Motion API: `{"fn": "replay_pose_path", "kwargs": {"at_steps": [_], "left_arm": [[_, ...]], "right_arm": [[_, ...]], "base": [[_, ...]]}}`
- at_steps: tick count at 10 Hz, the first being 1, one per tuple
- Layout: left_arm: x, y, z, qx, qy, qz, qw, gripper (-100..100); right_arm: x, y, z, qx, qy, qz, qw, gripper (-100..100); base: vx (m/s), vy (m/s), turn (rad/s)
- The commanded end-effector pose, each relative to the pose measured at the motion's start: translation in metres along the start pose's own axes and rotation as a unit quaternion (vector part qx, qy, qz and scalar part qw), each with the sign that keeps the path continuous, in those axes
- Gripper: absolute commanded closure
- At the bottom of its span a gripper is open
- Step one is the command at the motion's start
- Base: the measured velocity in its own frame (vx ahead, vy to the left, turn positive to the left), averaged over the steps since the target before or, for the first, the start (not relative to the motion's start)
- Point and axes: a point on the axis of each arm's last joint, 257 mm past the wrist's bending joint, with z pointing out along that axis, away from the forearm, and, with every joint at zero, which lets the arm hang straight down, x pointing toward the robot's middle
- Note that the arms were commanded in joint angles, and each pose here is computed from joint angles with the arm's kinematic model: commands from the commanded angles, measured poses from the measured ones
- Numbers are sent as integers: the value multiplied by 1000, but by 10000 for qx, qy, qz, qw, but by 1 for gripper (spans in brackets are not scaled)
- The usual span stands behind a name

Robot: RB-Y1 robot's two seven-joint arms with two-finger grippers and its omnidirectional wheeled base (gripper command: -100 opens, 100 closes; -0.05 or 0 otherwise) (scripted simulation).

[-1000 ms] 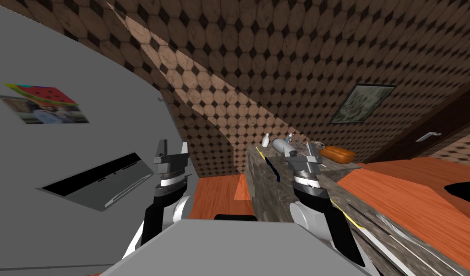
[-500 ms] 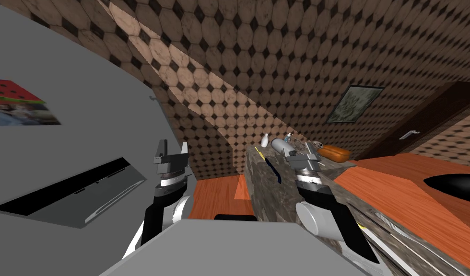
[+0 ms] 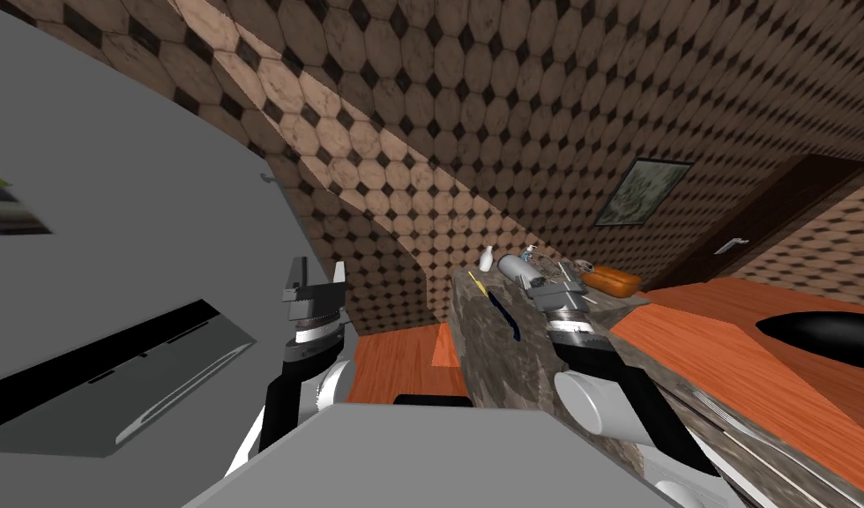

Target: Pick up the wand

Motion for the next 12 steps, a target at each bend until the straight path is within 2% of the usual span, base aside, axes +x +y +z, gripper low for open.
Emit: {"fn": "replay_pose_path", "kwargs": {"at_steps": [1,4,7,9,12], "left_arm": [[0,0,0,0,0,0,10000,0],[0,0,0,0,0,0,10000,0],[0,0,0,0,0,0,10000,0],[0,0,0,0,0,0,10000,0],[0,0,0,0,0,0,10000,0]], "right_arm": [[-9,-5,1,222,-72,191,9995,-100],[-20,-16,1,561,-201,360,9976,-100],[-37,-22,0,919,-358,711,9926,-100],[-40,-31,-2,1094,-430,709,9905,-100],[-57,-40,-7,1516,-649,1061,9806,-100]], "base": [[58,31,-68],[58,30,-45],[63,32,-48],[44,27,-14],[65,27,-35]]}}
